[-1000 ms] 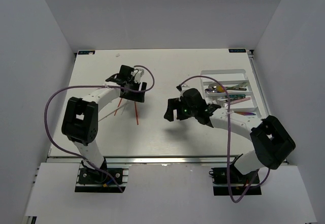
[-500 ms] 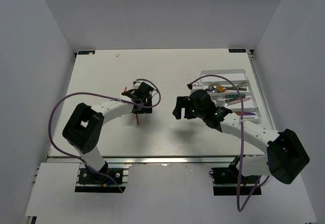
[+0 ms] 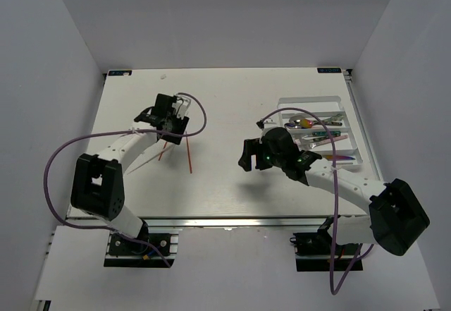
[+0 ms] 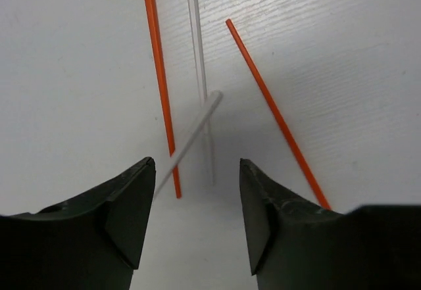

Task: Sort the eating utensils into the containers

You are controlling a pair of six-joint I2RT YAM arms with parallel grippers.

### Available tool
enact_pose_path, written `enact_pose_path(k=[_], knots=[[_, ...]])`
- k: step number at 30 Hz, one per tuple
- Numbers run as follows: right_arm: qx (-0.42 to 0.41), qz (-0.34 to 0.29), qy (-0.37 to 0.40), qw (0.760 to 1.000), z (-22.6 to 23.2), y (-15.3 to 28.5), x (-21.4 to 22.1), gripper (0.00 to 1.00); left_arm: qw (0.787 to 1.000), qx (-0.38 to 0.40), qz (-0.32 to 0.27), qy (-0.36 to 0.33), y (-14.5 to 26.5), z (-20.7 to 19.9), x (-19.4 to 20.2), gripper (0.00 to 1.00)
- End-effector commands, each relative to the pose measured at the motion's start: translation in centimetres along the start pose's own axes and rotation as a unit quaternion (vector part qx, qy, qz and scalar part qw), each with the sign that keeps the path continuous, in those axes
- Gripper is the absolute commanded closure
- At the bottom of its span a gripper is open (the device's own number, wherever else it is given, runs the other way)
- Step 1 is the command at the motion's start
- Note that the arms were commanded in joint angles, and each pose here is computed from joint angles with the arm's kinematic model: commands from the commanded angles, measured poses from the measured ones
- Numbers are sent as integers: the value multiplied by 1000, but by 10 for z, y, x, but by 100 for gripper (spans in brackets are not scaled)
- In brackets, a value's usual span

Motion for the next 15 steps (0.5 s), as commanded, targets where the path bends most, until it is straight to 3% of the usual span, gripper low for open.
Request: enact_pose_path(k=[1,12,15], knots=[[-46,-11,14,999,8,3,-4,15,994,80,-51,-46,0,19,-15,38],[-79,-11,18,997,12,7,0,15,988,139,-28,-59,-33,14,12,51],[-79,-7,17,997,11,6,2,16,990,125,-21,-64,-36,17,17,53]])
Point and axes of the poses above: each gripper's point midway between its finger pads, its own y axis back along the fingers, its own z axis along the line the jaws close on, x = y × z, the point moved 8 cm from there along y, back along the fingers, and after that the axes turned 9 degrees about -y, right-handed, at the moved point
